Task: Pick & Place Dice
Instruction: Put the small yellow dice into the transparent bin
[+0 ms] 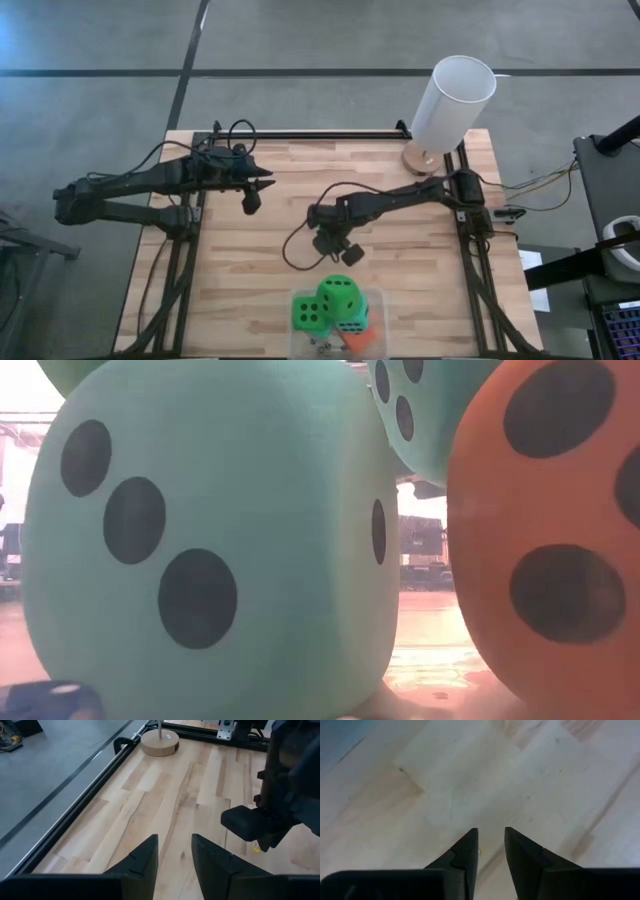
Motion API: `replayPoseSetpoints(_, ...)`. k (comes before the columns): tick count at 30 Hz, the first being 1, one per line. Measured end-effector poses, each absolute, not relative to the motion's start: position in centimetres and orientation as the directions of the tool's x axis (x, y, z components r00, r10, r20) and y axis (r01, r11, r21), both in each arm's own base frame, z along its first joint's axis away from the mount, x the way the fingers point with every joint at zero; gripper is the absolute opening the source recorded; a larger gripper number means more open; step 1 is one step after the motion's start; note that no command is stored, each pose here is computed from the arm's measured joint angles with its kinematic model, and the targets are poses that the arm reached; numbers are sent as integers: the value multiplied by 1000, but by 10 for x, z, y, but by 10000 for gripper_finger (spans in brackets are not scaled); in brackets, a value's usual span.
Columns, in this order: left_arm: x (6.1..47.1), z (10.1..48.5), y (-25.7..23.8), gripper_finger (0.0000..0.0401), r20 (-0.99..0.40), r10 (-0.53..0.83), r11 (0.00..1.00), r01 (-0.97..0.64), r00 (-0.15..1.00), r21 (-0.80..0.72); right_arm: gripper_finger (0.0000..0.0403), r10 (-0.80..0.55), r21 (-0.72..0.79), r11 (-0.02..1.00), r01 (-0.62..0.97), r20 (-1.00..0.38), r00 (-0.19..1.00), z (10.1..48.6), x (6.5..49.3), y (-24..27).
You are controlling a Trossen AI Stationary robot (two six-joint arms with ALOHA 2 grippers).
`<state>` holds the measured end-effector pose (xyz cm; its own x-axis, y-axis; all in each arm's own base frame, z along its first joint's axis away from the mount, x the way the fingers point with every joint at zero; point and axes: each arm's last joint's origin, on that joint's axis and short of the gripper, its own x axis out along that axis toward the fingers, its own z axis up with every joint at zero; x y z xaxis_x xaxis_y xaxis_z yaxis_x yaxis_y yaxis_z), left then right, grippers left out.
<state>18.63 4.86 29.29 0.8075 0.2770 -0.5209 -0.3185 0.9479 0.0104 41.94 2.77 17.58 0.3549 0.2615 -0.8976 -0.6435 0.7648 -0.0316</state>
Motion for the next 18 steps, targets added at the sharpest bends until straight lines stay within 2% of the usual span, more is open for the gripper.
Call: replayPoseSetpoints(18,186,293,49,122,-523,276,948,-318,807,9,67,261,9,804,-594,-904,339,177,417,34)
